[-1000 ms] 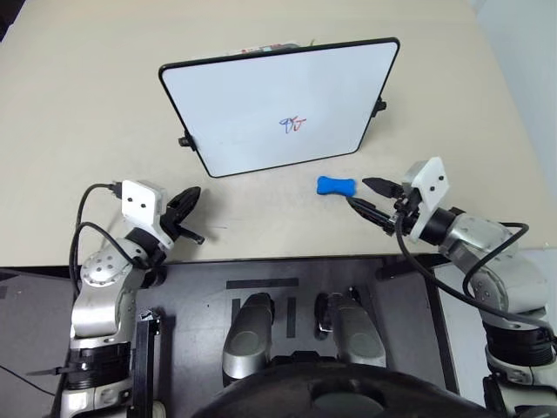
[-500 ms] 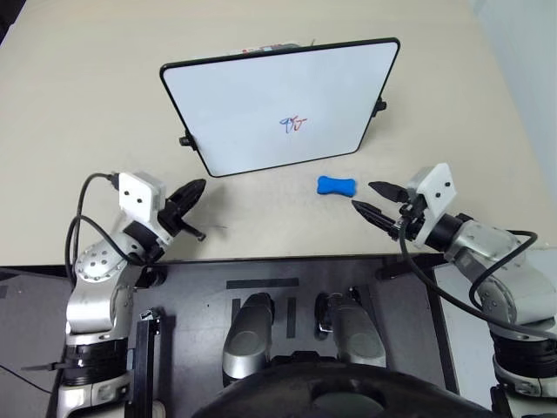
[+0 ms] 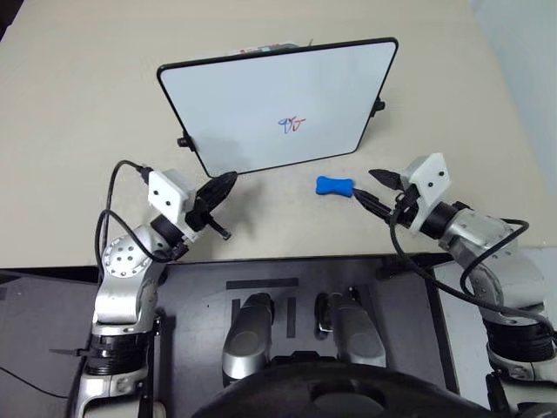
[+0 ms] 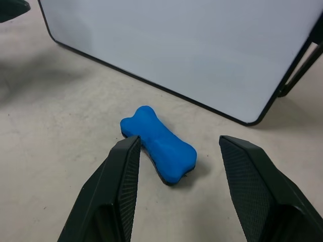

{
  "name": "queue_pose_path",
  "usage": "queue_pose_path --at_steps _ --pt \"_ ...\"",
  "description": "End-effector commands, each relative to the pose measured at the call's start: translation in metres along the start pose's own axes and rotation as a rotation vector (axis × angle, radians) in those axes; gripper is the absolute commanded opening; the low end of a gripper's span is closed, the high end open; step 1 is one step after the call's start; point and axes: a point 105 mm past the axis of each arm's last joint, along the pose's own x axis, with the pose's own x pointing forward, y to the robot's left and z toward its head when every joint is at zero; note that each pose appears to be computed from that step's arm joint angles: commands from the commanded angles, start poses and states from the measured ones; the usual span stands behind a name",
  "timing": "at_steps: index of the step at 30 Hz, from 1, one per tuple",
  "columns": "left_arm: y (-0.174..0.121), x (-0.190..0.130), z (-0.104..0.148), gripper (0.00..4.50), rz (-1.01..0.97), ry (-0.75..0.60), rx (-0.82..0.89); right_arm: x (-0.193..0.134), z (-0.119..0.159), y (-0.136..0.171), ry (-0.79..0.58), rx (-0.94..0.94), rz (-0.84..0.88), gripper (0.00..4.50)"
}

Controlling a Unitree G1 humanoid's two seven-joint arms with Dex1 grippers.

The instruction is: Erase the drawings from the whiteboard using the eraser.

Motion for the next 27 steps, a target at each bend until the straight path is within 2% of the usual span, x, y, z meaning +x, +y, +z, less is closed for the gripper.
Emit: queue_pose_path --at_steps 1,5,12,18,27 --pt "0.005 0.000 0.011 0.00 -0.005 -0.062 0.011 -0.004 0.015 0.008 -0.036 -0.059 0.036 2.60" --pt "0.006 -0.003 0.012 0.00 -0.036 -0.121 -0.013 -0.002 0.017 0.018 -0.026 -0.057 0.088 2.60" --pt "0.007 0.002 0.003 0.00 -0.021 -0.116 -0.004 0.019 0.012 0.023 0.055 -0.138 0.168 2.60" --pt "0.000 0.002 0.000 0.00 -0.057 -0.119 -0.037 0.038 0.008 0.017 0.088 -0.183 0.184 2.60" --pt "0.000 -0.001 -0.006 0.00 -0.036 -0.109 -0.043 0.054 -0.013 0.002 0.167 -0.203 0.177 2.60"
